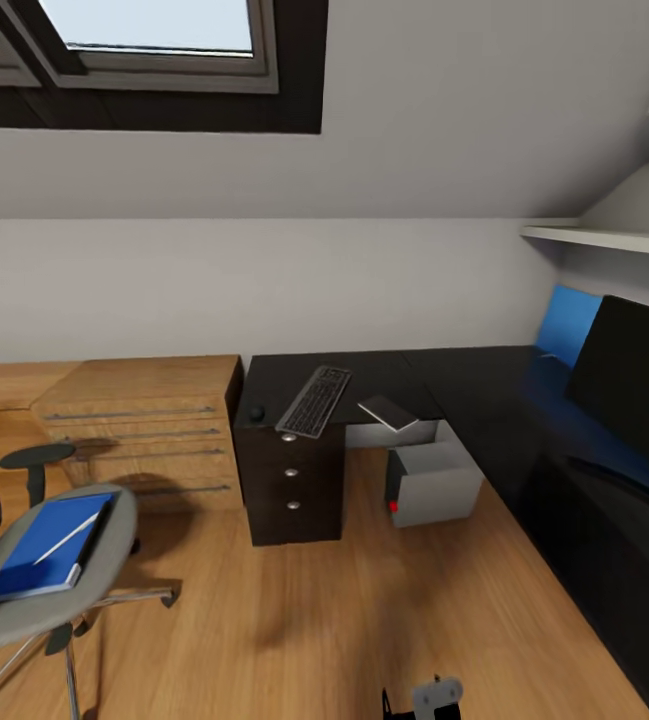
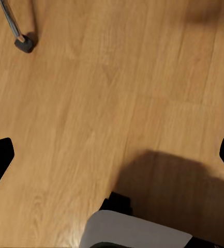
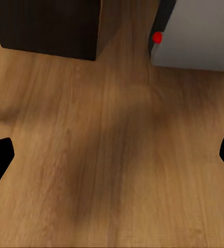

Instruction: In the bedroom, organize the workspace by keeping the computer under the desk, ensuring the monitor is on the desk, placing the keyboard on the desk next to the monitor, placing the mouse on the desk next to the keyboard, moving the folder from the swivel chair onto the desk next to the mouse, stacking the notebook on top of the folder with the pen on top of the notebook, and positioning the swivel chair next to the desk.

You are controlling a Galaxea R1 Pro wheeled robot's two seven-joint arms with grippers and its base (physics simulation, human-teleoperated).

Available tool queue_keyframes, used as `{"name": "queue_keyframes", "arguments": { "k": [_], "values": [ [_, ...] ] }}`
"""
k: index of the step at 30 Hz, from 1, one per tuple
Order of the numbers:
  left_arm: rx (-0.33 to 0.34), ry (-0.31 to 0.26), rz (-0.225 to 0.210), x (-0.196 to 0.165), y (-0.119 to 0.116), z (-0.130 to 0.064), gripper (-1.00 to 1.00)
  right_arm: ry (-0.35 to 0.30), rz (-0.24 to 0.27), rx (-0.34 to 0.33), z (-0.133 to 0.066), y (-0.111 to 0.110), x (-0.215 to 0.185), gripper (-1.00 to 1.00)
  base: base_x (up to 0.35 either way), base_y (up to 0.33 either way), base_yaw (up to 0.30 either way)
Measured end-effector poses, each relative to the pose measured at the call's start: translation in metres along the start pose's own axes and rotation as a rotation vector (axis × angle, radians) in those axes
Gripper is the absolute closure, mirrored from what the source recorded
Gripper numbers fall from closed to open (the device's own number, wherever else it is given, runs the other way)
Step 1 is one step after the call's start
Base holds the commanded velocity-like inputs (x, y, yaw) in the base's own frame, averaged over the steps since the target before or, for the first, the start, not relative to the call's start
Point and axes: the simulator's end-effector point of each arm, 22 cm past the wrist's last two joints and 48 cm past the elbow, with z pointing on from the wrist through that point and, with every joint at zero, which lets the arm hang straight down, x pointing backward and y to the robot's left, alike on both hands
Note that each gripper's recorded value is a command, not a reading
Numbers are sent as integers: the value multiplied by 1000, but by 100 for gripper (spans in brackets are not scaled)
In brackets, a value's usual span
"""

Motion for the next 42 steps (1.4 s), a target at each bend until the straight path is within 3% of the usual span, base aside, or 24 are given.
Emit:
{"name": "queue_keyframes", "arguments": {
  "k": [4,5,6,9,13,15,17,19,22,29,35,36,40,42],
  "values": [
    [45,-63,-32,-34,-21,-3,-100,-14,0,-7,1,4,-6,-100,319,129,-2],
    [88,-79,-46,-64,-39,-8,-100,-77,20,0,10,4,-36,-100,321,121,0],
    [137,-141,-69,-103,-59,-18,-100,-98,31,7,12,3,-47,-100,321,120,0],
    [179,-121,-62,-128,-73,-28,-100,-177,81,35,20,-4,-87,-100,321,116,0],
    [215,-112,-77,-169,-79,-45,-100,-258,197,95,25,-23,-132,-100,325,103,0],
    [239,-138,-100,-202,-80,-61,-100,-286,303,138,28,-36,-153,-100,329,91,0],
    [266,-178,-120,-242,-77,-83,-100,-290,467,178,36,-53,-181,-100,330,91,0],
    [255,-199,-161,-268,-57,-93,-100,-270,589,174,46,-60,-209,-100,331,100,0],
    [223,-209,-208,-282,-32,-94,-100,-266,658,137,49,-59,-241,-100,321,146,0],
    [204,-218,-226,-288,-19,-94,-100,-246,656,113,49,-53,-244,-100,246,243,0],
    [219,-215,-212,-285,-29,-96,-100,-238,652,110,49,-50,-241,-100,118,306,0],
    [239,-207,-189,-281,-42,-98,-100,-233,648,106,49,-47,-239,-100,8,309,0],
    [252,-207,-173,-279,-49,-100,-100,-232,648,105,49,-47,-239,-100,4,214,0],
    [271,-240,-178,-292,-53,-111,-100,-236,648,93,48,-44,-240,-100,1,80,0]
  ]
}}
